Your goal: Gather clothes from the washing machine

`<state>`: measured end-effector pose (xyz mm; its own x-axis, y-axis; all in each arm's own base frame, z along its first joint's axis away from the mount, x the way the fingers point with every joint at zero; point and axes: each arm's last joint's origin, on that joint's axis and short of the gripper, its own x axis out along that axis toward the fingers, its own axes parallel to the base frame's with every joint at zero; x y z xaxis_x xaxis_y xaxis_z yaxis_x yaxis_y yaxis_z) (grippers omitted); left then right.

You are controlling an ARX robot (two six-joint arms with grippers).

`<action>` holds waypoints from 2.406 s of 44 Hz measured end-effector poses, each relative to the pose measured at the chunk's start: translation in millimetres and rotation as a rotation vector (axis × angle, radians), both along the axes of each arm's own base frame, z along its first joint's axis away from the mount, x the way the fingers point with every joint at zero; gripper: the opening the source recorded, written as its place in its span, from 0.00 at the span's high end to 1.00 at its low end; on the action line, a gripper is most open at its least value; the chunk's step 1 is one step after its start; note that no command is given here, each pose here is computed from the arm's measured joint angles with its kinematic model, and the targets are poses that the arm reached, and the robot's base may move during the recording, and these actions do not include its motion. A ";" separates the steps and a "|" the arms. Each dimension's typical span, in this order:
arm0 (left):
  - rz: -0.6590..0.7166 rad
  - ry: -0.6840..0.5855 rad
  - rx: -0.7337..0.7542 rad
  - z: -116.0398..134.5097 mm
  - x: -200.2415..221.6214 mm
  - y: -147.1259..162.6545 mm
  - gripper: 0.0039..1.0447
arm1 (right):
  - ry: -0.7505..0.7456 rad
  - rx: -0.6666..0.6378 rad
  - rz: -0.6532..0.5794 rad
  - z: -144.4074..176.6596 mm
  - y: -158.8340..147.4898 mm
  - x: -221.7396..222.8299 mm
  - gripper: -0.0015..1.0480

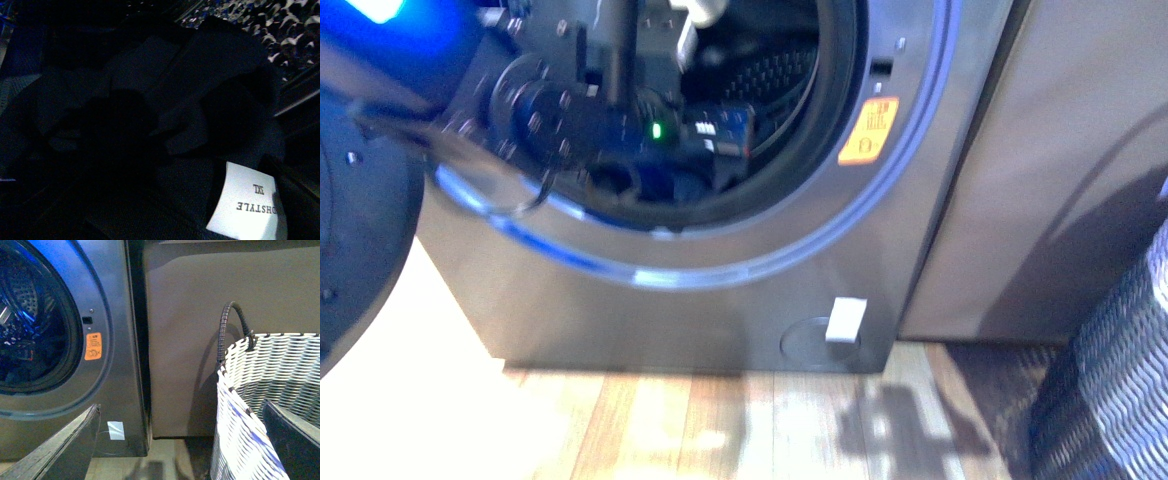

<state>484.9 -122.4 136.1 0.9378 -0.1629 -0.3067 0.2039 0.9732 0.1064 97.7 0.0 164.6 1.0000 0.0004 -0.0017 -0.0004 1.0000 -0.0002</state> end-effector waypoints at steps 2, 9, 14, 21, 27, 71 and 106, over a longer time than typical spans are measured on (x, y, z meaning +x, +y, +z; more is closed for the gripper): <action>0.008 0.002 0.004 -0.6 2.5 0.7 0.06 | 0.000 0.000 0.000 0.0 0.0 0.0 0.07; 0.033 0.032 0.023 -4.6 10.5 3.3 0.06 | 0.000 0.000 0.000 0.0 0.0 0.0 0.07; 0.044 0.102 0.050 -12.5 13.7 4.3 0.06 | 0.000 0.000 0.000 0.0 0.0 0.0 0.07; 0.061 0.152 0.078 -21.2 15.8 2.9 0.06 | 0.000 0.000 0.000 0.0 0.0 0.0 0.07; 0.054 0.201 0.092 -22.4 15.2 0.4 0.06 | 0.000 0.000 0.000 0.0 0.0 0.0 0.07; -0.036 0.182 0.097 -10.3 -12.3 3.3 0.93 | 0.000 0.000 0.000 0.0 0.0 0.0 0.07; -0.397 -0.147 -0.077 140.2 -157.3 33.1 0.93 | 0.000 0.000 0.000 0.0 0.0 0.0 0.07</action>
